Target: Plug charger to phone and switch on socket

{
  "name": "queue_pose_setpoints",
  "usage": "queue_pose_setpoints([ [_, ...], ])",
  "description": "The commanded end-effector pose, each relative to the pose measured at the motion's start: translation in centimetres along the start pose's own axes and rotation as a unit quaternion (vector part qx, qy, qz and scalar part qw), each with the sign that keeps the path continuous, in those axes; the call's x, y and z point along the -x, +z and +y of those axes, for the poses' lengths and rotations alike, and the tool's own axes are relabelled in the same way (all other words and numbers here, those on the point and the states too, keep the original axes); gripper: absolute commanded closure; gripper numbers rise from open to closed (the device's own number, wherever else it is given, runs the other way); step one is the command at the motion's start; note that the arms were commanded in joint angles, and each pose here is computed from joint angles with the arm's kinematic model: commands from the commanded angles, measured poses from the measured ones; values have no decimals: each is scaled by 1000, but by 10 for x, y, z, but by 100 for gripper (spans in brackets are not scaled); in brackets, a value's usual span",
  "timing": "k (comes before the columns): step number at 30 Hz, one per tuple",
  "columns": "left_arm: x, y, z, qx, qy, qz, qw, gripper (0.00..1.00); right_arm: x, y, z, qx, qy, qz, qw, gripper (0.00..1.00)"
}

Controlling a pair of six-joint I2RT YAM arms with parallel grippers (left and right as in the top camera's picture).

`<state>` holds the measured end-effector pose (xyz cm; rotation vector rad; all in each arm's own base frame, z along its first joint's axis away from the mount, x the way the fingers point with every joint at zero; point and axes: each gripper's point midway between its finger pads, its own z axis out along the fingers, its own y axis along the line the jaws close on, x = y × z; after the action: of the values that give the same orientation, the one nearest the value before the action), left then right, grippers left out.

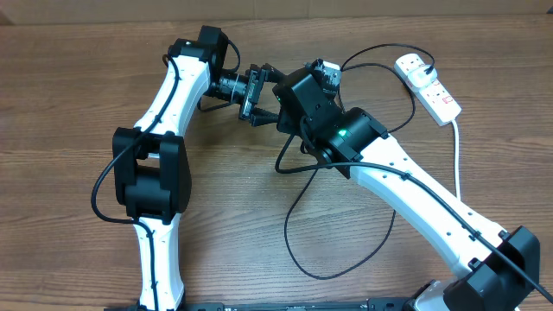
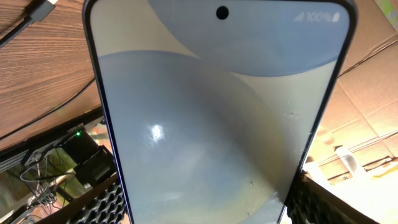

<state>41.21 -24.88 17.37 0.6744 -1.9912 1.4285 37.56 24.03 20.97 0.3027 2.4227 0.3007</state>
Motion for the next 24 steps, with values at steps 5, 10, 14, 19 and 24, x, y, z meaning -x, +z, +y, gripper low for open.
queue_pose_setpoints([
  [5,-7,1,-10,-10,9,13,1000,27,11,-6,5,6,4,-16,1000,91],
  [10,-7,2,-10,-10,10,13,1000,26,11,-6,5,5,4,-16,1000,96],
  [14,-7,1,-10,-10,12,12,1000,25,11,-6,5,6,4,-17,1000,96],
  [19,-4,1,-12,-12,35,9,999,6,13,-6,3,0,4,-23,1000,96],
  [24,25,-6,-1,29,53,-65,996,0,17,-6,-3,-14,5,-34,999,96],
])
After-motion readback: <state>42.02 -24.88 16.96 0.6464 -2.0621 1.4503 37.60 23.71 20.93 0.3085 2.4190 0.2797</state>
